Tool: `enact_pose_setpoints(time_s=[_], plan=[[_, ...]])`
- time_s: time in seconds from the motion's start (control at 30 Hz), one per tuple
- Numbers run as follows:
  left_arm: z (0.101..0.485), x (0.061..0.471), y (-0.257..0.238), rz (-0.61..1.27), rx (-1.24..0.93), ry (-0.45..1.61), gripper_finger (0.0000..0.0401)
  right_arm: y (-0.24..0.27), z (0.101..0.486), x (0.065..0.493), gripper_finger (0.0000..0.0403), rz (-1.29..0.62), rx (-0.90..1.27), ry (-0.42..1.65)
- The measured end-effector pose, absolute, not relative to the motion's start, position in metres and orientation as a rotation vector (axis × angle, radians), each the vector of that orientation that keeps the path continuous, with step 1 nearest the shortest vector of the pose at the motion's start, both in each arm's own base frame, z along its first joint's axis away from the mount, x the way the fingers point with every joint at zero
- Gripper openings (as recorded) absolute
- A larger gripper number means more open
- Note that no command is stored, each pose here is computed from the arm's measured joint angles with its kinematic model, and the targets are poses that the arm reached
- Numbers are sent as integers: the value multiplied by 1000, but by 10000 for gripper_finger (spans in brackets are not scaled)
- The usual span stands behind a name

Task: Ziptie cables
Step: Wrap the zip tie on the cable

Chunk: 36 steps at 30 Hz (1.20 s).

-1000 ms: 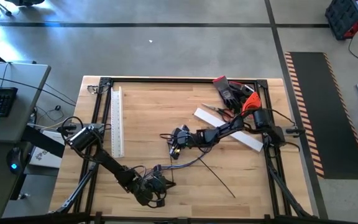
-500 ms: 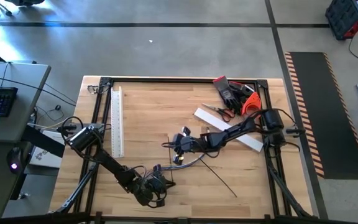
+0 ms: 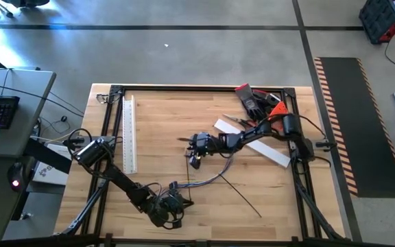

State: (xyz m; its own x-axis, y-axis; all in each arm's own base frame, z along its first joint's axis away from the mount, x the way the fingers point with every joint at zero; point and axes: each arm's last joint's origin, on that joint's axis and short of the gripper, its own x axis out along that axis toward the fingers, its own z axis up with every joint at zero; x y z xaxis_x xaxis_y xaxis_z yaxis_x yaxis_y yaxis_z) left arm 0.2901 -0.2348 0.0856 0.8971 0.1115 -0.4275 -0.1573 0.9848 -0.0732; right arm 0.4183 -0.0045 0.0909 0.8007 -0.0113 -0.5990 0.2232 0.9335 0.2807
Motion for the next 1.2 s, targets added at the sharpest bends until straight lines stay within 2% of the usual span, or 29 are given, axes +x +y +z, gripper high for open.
enact_pose_setpoints(time_s=[0.17,0.87,1.03,1.2], plan=[[85,290,-235,132,-110,443,0,-9,85,420,203,-71,369,639],[85,290,-234,135,-109,446,0,11,83,418,193,191,392,688],[85,290,-234,136,-109,446,0,13,93,418,193,205,397,669],[85,290,-234,137,-108,447,0,15,119,418,193,213,384,596]])
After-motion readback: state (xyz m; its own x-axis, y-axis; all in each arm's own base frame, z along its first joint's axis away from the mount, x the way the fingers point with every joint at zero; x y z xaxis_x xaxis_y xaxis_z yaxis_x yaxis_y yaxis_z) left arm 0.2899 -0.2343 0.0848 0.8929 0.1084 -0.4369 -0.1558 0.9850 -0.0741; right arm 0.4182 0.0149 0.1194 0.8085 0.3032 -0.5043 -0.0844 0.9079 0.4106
